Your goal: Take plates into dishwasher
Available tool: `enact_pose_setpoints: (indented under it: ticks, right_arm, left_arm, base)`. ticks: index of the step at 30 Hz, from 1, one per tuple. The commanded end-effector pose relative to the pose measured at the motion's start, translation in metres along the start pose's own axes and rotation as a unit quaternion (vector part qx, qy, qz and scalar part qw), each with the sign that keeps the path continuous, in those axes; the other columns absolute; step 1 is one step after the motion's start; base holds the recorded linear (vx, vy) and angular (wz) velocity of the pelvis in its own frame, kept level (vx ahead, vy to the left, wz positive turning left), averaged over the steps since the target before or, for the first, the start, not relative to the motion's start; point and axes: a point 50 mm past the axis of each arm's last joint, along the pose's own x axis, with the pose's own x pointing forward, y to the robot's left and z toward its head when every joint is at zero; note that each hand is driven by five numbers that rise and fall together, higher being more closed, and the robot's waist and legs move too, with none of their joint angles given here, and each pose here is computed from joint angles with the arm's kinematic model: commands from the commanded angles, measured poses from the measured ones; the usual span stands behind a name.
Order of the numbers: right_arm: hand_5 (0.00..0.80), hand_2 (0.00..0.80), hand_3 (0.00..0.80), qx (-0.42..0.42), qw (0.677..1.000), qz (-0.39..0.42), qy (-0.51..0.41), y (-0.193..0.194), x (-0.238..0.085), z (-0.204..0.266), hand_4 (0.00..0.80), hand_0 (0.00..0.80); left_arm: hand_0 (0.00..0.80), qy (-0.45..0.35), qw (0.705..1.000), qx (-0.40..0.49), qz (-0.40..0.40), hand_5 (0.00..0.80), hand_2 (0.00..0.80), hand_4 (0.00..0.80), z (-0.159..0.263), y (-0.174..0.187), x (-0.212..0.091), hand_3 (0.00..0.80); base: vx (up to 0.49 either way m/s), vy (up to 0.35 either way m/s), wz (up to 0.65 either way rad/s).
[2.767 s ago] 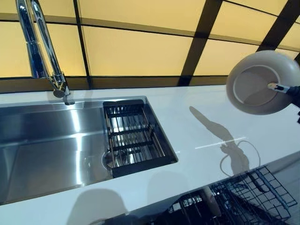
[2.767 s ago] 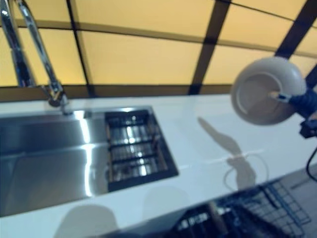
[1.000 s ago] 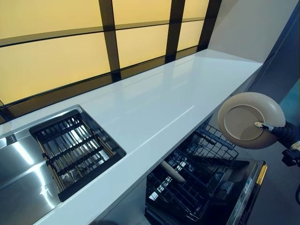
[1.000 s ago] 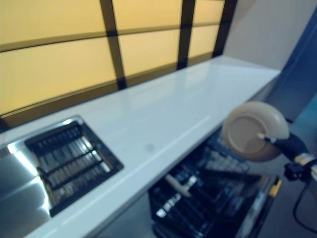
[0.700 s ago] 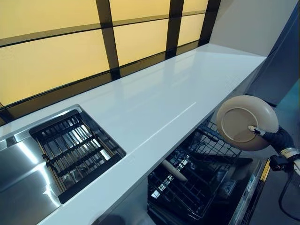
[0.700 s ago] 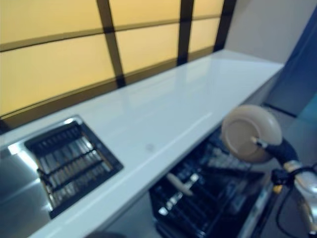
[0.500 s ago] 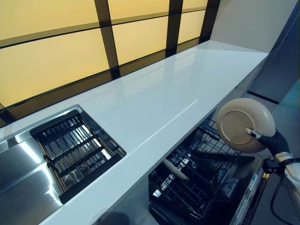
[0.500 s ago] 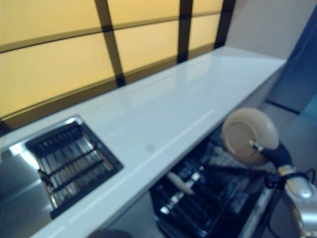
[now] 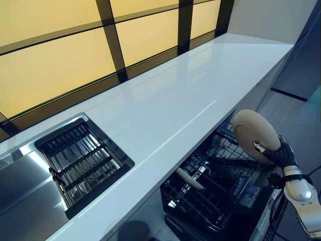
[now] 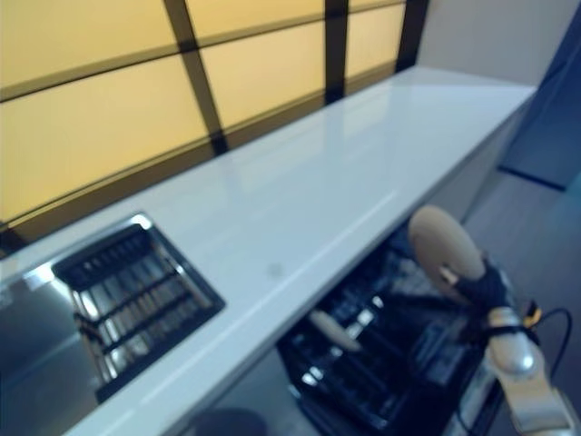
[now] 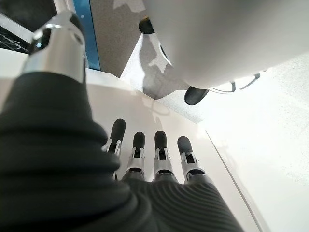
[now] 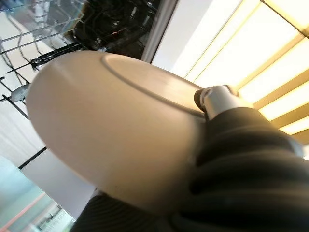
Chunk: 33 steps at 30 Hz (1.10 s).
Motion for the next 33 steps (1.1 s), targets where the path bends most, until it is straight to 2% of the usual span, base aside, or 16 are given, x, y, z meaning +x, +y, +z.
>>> enact_pose_setpoints:
  ticks: [1, 6, 16, 22, 33]
  right_arm:
    - [0.8, 0.8, 0.8, -0.035, 0.994, -0.003, -0.105, 0.004, 0.003, 0.034, 0.8, 0.8]
    - [0.8, 0.8, 0.8, -0.092, 0.989, 0.028, -0.114, 0.006, 0.001, 0.032, 0.8, 0.8]
    - [0.8, 0.8, 0.8, -0.1, 0.981, 0.131, -0.104, 0.033, -0.012, 0.02, 0.8, 0.8]
    - [0.8, 0.8, 0.8, -0.098, 0.977, 0.165, -0.098, 0.042, -0.016, 0.015, 0.8, 0.8]
    - [0.8, 0.8, 0.8, -0.118, 0.974, 0.195, -0.001, 0.056, -0.018, -0.022, 0.8, 0.8]
  left_arm:
    - [0.0, -0.083, 0.994, 0.004, 0.07, 0.0, 0.0, 0.0, 0.055, 0.046, 0.005, 0.0]
    - [0.0, -0.089, 0.994, 0.008, 0.069, 0.0, 0.0, 0.0, 0.06, 0.047, 0.005, 0.0]
    - [0.0, -0.091, 0.993, 0.014, 0.075, 0.0, 0.0, 0.0, 0.064, 0.051, 0.005, 0.0]
    - [0.0, -0.096, 0.992, 0.013, 0.076, 0.0, 0.0, 0.0, 0.068, 0.053, 0.005, 0.0]
    - [0.0, -0.102, 0.992, 0.026, 0.076, 0.0, 0.0, 0.0, 0.075, 0.055, 0.004, 0.0]
  base:
    - [0.0, 0.0, 0.0]
    - [0.0, 0.0, 0.0]
    - [0.0, 0.0, 0.0]
    - [0.0, 0.0, 0.0]
    - [-0.001, -0.018, 0.01]
